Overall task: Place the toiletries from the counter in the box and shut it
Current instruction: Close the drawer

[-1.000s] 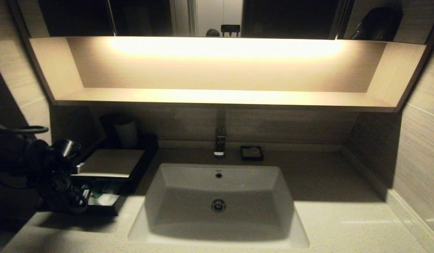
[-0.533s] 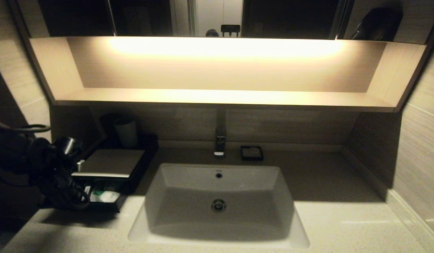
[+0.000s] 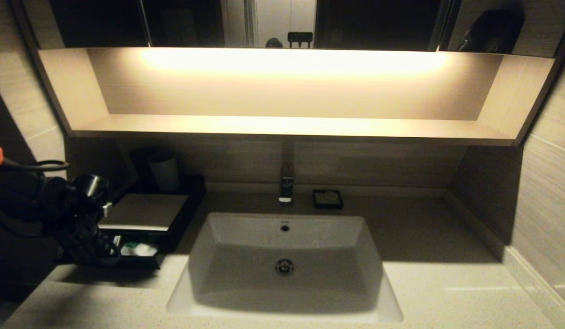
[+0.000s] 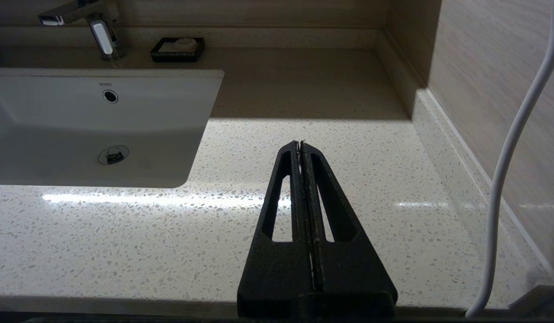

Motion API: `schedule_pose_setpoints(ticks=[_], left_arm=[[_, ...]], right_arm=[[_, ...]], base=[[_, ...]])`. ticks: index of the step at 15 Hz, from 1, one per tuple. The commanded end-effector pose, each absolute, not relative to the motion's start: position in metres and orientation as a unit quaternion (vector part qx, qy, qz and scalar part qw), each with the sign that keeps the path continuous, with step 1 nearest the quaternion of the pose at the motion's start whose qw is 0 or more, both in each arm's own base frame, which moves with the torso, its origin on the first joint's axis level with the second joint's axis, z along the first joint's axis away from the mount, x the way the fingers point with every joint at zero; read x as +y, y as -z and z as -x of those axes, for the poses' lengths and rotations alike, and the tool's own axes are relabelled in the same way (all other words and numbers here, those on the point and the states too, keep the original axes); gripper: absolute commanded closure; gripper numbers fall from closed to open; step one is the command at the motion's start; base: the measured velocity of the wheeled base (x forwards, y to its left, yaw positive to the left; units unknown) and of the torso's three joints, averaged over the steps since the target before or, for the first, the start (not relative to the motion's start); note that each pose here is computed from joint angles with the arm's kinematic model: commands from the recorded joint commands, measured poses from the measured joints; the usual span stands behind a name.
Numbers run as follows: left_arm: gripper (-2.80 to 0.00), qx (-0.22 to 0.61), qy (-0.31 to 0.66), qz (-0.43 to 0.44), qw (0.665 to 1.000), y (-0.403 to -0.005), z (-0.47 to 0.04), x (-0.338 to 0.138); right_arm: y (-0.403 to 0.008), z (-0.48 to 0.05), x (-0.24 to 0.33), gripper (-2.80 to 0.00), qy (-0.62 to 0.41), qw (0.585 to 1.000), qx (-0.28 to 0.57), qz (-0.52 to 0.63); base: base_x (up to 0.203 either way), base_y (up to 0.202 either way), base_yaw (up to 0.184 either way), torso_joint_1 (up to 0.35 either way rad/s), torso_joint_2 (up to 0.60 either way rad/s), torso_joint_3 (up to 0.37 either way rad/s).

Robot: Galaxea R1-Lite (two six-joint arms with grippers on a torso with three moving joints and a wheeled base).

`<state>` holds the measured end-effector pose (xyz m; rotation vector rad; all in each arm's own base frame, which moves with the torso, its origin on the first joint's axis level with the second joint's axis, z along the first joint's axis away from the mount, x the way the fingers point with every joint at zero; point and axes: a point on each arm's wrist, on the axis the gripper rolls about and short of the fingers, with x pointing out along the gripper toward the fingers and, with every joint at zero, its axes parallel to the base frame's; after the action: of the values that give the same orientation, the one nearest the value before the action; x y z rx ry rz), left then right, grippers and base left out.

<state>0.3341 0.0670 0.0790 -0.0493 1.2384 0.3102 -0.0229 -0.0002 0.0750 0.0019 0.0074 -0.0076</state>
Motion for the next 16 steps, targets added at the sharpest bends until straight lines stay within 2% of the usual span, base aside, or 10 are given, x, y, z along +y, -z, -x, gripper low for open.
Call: schedule_pose_setpoints(ticks=[1, 16], left_arm=[[0.0, 0.574, -0.147, 0.023, 0.805, -0.079, -0.335, 0.067], [0.0, 0.528, -0.158, 0.036, 0.834, -0.076, -0.355, 0.071]], right_arm=[[-0.075, 0.023, 0.0, 0.0, 0.004, 1.0, 0.004, -0.001], [-0.075, 0.023, 0.0, 0.0, 0.004, 1.0, 0.004, -0.001]], base=[[0.0, 0.0, 0.0, 0.0, 0.0, 0.0], [0.0, 0.0, 0.0, 0.0, 0.0, 0.0]])
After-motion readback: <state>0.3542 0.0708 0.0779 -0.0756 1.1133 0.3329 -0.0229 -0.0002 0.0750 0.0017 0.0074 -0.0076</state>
